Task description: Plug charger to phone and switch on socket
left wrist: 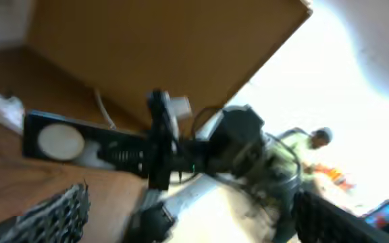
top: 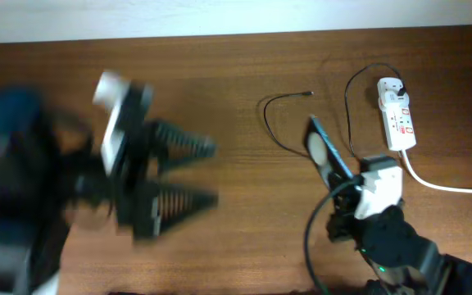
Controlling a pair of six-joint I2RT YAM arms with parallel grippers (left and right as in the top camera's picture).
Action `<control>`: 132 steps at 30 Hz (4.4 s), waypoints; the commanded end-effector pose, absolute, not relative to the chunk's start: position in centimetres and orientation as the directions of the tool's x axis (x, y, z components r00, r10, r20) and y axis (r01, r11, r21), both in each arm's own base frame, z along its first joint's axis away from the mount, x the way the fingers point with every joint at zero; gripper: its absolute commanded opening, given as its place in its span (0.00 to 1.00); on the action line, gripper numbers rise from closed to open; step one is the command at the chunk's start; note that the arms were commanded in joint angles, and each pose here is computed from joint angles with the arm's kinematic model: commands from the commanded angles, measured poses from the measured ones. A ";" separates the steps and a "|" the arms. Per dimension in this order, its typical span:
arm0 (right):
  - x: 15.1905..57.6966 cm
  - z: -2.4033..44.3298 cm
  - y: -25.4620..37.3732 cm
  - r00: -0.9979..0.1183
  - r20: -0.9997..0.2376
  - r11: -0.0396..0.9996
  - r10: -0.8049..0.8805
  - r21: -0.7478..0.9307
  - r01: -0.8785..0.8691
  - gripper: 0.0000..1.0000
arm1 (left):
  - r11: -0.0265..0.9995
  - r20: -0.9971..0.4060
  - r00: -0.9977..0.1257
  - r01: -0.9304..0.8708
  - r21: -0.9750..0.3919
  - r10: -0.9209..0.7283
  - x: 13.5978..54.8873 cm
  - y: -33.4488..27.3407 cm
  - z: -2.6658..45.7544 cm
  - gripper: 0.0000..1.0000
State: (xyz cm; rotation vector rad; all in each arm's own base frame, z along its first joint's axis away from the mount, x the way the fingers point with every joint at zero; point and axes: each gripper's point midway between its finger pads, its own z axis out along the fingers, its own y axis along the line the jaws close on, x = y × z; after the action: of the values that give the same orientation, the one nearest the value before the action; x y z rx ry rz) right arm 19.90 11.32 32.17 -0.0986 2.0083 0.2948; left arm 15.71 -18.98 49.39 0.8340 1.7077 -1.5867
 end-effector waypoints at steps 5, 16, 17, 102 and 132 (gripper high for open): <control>19.2 31.2 10.4 -0.503 -0.818 0.931 0.280 0.359 -0.066 0.04 | 0.842 -0.827 -0.560 0.470 -0.263 0.055 9.9 -9.0 39.3 0.99; 19.3 26.5 12.2 -0.581 -0.714 0.883 0.390 0.469 0.017 0.04 | 0.845 -0.557 -0.749 -0.007 -0.535 -0.358 21.7 -8.0 24.9 0.99; 19.4 26.6 12.3 -0.578 -0.714 0.880 0.395 0.474 0.015 0.04 | 0.826 -0.522 -0.752 -0.051 -0.562 -0.402 22.5 -8.1 23.5 0.99; 27.3 12.9 27.1 -0.675 -0.306 0.520 0.671 0.844 0.134 0.99 | 0.345 -0.067 -0.921 -0.075 -0.935 -0.383 33.0 -12.4 15.5 0.00; 51.3 7.9 11.2 -0.759 -0.212 0.775 0.616 0.336 0.535 0.79 | 0.524 -0.146 -0.940 -0.040 -0.851 -0.309 30.7 -11.2 11.7 0.00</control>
State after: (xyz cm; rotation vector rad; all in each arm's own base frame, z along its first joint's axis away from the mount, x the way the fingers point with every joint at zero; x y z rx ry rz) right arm 49.89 10.32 8.84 0.8692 2.6576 0.2905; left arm 30.50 -11.00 10.53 -0.3521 2.5278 -1.3623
